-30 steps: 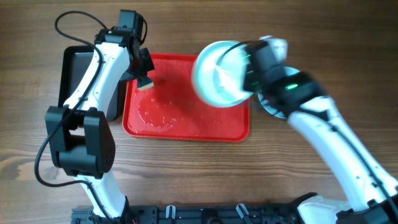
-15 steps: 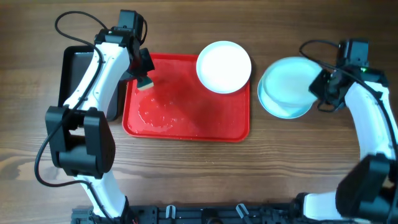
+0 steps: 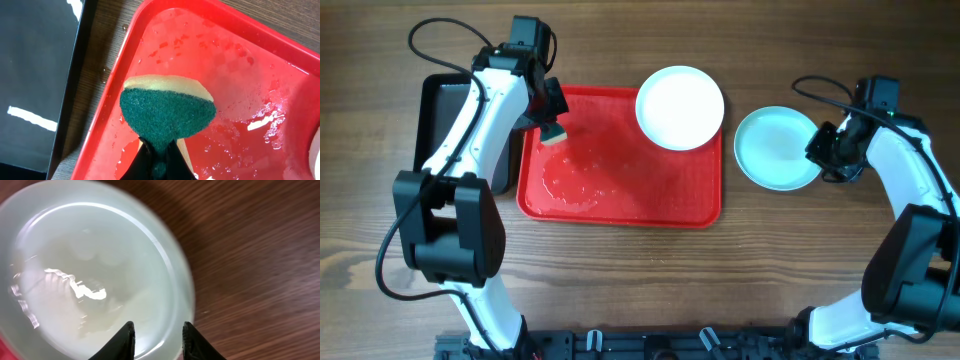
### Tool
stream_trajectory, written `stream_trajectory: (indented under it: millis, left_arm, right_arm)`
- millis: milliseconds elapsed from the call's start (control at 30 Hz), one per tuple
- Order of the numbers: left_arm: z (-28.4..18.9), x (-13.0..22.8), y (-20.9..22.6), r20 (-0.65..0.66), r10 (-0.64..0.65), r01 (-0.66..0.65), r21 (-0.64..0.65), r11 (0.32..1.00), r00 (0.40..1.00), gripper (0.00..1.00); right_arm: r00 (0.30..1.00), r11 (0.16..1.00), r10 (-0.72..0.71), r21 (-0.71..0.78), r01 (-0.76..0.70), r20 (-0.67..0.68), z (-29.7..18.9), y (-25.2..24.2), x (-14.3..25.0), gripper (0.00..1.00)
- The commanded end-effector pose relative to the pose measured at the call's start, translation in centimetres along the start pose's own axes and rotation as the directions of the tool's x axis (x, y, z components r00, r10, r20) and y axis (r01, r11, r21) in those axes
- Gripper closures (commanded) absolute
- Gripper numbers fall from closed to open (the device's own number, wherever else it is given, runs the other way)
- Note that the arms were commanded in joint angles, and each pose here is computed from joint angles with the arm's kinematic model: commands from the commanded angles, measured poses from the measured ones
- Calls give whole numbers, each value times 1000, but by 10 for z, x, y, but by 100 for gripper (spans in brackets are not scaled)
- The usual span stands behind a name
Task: Clean dirty plates on tray and stack at the side
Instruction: 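Move the right gripper to the cream plate rim and grasp it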
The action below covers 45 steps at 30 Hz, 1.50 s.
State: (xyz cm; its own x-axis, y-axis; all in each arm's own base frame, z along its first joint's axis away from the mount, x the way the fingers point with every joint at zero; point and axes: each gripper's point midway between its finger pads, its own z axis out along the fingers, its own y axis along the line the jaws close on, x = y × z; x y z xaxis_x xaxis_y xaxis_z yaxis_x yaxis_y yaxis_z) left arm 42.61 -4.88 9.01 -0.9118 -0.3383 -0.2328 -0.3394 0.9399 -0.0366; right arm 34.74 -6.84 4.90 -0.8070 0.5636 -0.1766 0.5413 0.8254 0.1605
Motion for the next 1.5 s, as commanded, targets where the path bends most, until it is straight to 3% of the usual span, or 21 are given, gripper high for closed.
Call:
stream_trajectory:
  millis: [0, 133, 333, 500, 900, 1467]
  left_arm:
    - [2, -1, -3, -5, 16, -16, 10, 1000, 1000, 96]
    - [2, -1, -3, -5, 16, -16, 10, 1000, 1000, 96]
    - [2, -1, -3, -6, 17, -16, 10, 1000, 1000, 96]
    - [2, 1, -2, -13, 17, -17, 6, 1000, 1000, 96]
    - [2, 0, -2, -12, 17, -17, 6, 1000, 1000, 96]
    - [2, 0, -2, -12, 17, -17, 6, 1000, 1000, 96]
  right_arm:
    - [998, 986, -57, -156, 62, 31, -24, 37, -14, 67]
    - [988, 957, -131, -249, 147, 79, -45, 80, -18, 64]
    - [991, 954, -107, -273, 126, 84, -41, 142, 7, 64]
    - [990, 987, -54, -147, 72, 127, -24, 160, 25, 64]
    - [995, 989, -83, -122, 88, 46, 42, 185, 52, 68]
    - [993, 977, -114, -187, 107, -26, 57, 203, 69, 95]
